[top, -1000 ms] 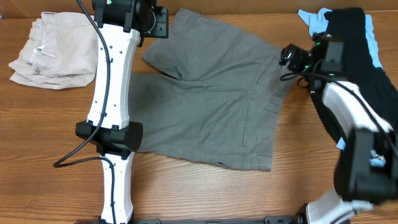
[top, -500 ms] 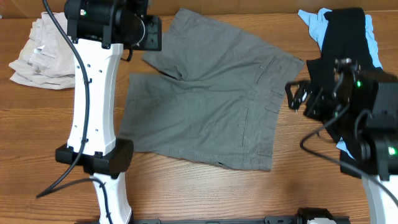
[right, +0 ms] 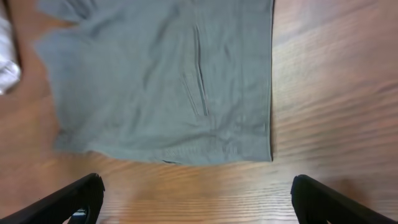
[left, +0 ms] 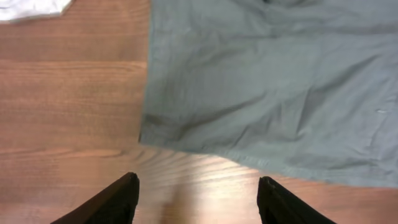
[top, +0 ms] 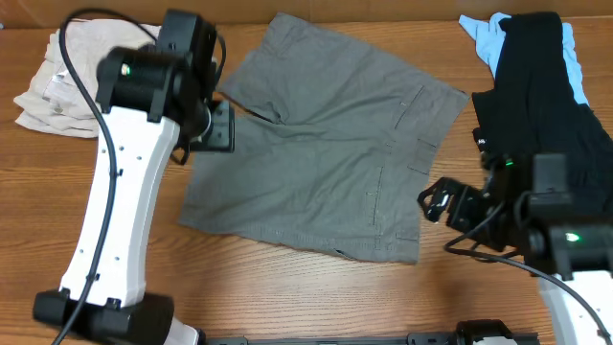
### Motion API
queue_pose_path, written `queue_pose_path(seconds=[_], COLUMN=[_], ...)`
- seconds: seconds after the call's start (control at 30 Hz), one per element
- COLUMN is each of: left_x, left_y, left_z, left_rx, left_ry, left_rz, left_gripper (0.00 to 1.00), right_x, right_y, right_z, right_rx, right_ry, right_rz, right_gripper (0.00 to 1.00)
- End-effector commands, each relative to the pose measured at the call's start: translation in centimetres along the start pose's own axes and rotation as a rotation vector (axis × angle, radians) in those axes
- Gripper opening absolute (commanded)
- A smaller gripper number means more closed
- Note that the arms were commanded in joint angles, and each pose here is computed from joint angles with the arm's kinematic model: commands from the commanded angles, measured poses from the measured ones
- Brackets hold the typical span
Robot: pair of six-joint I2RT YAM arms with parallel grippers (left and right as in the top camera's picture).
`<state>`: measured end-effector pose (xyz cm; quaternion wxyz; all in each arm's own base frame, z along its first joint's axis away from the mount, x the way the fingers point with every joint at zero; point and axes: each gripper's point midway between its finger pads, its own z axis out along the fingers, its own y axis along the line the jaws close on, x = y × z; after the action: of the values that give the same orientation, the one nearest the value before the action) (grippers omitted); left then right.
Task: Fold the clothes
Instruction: 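Lower both grippers to the shorts' bottom leg hems and grasp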
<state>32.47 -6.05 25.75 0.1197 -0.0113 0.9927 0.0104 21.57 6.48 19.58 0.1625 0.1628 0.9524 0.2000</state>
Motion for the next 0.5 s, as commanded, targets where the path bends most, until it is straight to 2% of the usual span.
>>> queue_pose_path(seconds=[0.0,0.2,0.33,0.47], left_x=[1.9,5.2,6.9,8.5], left_y=[0.4,1.4,2.8,3.4], left_z=[3.8,11.2,14.7,17.5], left_rx=[-0.045,-0.058,-0.045,0.05], left_ry=[0.093,0.211,0.239,0.275], left_rz=[-0.01,-0.078,-0.14,-0.186], left_gripper=[0.64,0.63,0.62,0.6], right_x=[2.0,4.4,4.9,5.2], right_y=[-0.6,-2.5,-3.1,-3.7], right_z=[2.4,5.1,6.2,7.6], right_rx=[0.01,0.057,0.065,0.075], right_ry=[0.072,0.145,0.159,0.181], right_rz=[0.048,0.084,0.092,0.1], right_gripper=[1.0,1.0,0.99,0.98])
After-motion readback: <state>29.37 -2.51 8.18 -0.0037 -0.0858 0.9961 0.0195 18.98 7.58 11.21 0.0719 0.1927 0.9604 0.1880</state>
